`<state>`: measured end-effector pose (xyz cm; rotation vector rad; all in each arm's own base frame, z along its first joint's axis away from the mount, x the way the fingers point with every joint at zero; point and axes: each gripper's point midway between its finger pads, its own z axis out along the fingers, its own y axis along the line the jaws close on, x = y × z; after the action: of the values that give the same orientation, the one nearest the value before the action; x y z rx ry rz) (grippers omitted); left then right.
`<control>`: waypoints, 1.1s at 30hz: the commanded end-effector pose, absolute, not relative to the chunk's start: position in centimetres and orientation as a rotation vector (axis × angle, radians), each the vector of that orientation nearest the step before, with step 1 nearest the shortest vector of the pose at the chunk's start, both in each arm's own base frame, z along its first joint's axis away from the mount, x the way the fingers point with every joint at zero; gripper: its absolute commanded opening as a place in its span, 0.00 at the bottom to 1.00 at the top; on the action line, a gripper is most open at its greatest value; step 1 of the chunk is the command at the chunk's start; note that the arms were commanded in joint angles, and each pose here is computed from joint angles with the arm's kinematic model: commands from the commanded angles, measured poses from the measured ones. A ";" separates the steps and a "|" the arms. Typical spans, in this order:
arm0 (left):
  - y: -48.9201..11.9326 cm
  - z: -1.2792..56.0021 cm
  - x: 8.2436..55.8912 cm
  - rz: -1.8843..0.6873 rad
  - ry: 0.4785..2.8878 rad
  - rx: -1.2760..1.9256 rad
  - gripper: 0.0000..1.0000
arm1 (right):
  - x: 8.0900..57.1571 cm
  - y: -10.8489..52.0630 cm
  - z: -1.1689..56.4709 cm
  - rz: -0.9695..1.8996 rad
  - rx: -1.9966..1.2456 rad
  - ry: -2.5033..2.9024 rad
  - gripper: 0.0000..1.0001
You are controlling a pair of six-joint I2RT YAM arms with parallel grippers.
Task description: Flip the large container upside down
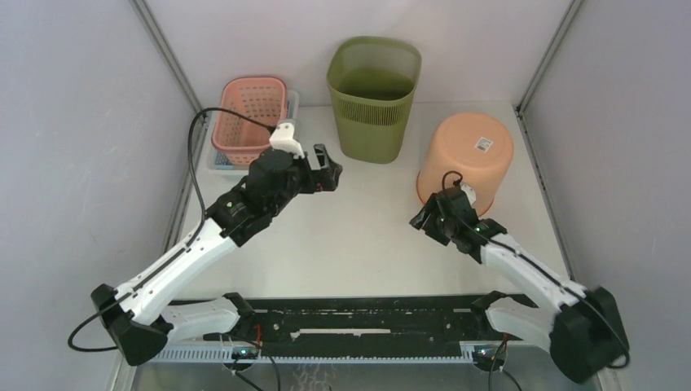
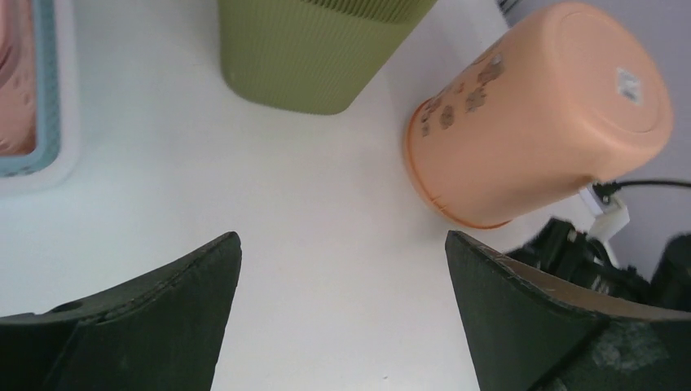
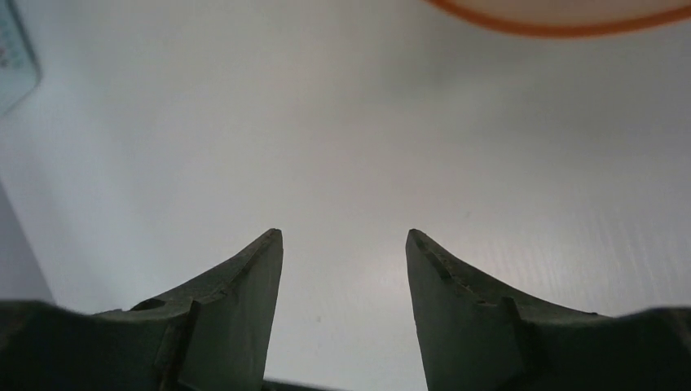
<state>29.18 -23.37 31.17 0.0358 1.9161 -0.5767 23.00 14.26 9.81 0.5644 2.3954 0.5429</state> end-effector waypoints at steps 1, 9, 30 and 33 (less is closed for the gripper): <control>-20.2 27.4 28.5 -0.474 1.998 0.003 1.00 | 29.8 13.7 10.3 0.595 0.726 2.236 0.65; -20.0 27.1 28.1 -0.506 1.998 -0.020 1.00 | 37.6 6.8 9.9 0.487 0.880 2.203 0.66; -19.0 26.2 28.8 -0.435 2.031 -0.044 1.00 | 49.3 -9.9 7.9 0.298 1.292 2.065 0.80; -18.8 25.9 28.9 -0.421 2.036 -0.051 1.00 | 48.8 -10.3 12.9 0.401 1.179 1.999 0.80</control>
<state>28.43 -19.49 25.65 -0.0156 2.0514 -0.4468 48.43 -8.53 5.96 1.2840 2.1261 0.3105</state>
